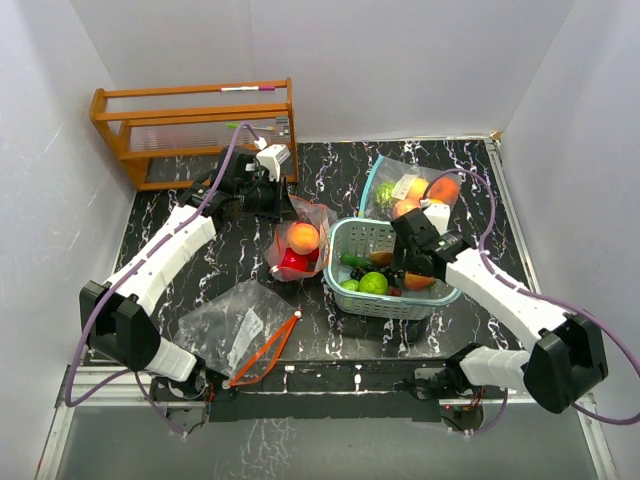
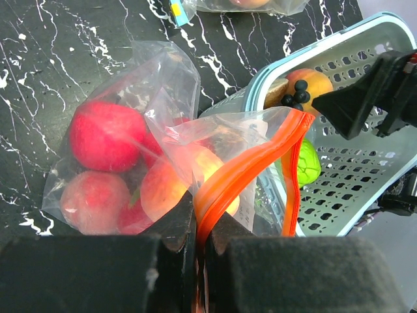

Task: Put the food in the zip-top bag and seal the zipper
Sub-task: Pick up the fake fruit from the bin.

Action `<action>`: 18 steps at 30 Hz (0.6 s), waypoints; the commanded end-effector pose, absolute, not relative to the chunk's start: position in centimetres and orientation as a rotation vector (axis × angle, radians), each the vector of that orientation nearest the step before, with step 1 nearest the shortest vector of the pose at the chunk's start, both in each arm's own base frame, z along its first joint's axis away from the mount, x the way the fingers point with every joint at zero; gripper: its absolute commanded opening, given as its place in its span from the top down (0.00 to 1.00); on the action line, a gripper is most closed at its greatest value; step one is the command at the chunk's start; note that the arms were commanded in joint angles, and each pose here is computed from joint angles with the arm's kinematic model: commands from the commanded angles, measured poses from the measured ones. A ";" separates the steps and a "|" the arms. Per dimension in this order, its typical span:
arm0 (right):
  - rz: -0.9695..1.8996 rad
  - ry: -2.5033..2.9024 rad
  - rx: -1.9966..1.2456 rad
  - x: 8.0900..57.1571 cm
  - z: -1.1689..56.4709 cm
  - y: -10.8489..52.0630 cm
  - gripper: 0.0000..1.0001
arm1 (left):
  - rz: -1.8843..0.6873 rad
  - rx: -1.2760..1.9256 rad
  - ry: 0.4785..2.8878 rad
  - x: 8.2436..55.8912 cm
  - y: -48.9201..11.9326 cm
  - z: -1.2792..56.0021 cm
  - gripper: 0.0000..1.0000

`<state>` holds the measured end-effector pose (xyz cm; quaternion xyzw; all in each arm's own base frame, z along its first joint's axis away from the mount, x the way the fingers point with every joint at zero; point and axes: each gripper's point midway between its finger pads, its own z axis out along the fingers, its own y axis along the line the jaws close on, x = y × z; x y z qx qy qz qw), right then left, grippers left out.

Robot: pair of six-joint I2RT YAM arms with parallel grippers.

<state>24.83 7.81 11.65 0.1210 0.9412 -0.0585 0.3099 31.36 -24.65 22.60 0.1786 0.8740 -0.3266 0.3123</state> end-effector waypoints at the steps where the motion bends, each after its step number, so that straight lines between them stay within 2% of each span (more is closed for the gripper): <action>1: -0.222 2.476 0.355 25.7 11.6 7.4 0.19 | -0.917 0.499 2.248 30.7 -25.2 24.1 1.00; 4: -0.232 2.469 0.389 25.9 10.5 7.3 0.10 | -0.922 0.499 2.251 30.6 -25.3 24.0 1.00; 9: -0.250 2.504 0.385 26.1 8.4 7.4 0.10 | -0.904 0.505 2.253 30.5 -25.0 24.2 1.00; 14: -0.273 2.591 0.368 25.2 5.7 7.7 0.10 | -0.893 0.505 2.258 30.4 -24.8 24.0 1.00; 18: -0.245 2.611 0.356 25.0 4.8 8.1 0.19 | -0.893 0.504 2.261 30.4 -24.8 23.9 1.00</action>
